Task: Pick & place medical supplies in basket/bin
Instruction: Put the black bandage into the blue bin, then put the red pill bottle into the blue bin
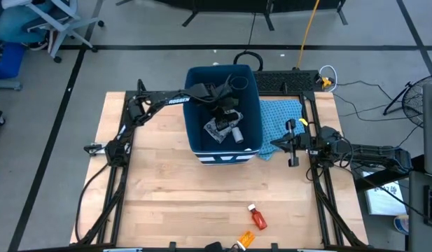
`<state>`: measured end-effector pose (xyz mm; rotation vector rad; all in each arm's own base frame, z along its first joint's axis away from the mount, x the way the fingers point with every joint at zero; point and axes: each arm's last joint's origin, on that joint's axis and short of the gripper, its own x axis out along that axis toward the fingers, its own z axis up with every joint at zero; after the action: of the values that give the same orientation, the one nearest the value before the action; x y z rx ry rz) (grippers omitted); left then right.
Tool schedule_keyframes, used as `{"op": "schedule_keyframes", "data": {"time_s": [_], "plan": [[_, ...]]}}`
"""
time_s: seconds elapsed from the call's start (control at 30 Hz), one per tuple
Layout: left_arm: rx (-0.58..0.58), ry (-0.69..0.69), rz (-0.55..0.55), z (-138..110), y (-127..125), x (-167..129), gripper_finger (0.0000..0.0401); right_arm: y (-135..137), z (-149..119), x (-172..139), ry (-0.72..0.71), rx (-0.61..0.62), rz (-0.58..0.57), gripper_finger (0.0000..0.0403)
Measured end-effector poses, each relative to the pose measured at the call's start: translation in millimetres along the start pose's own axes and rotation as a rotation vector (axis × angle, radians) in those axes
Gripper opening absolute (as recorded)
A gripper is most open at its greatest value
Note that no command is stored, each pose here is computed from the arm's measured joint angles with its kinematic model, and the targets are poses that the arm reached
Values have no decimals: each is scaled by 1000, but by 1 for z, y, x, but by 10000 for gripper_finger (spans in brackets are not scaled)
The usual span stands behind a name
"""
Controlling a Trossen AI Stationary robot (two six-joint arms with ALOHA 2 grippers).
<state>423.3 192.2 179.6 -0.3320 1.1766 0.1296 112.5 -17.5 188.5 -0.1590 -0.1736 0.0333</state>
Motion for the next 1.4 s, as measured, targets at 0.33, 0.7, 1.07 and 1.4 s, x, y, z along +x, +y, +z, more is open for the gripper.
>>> {"op": "schedule_keyframes", "data": {"time_s": [0.33,0.7,1.07,1.4], "plan": [[74,-31,51,2,-5,-13,130,0,0,0,1,1,1,0],[219,-161,235,9,-34,-76,335,0,-1,0,8,-1,4,0],[309,-409,336,-50,-89,-255,347,0,-2,0,21,2,4,0],[247,-470,258,-164,-119,-299,116,0,-2,0,24,6,2,0]]}}
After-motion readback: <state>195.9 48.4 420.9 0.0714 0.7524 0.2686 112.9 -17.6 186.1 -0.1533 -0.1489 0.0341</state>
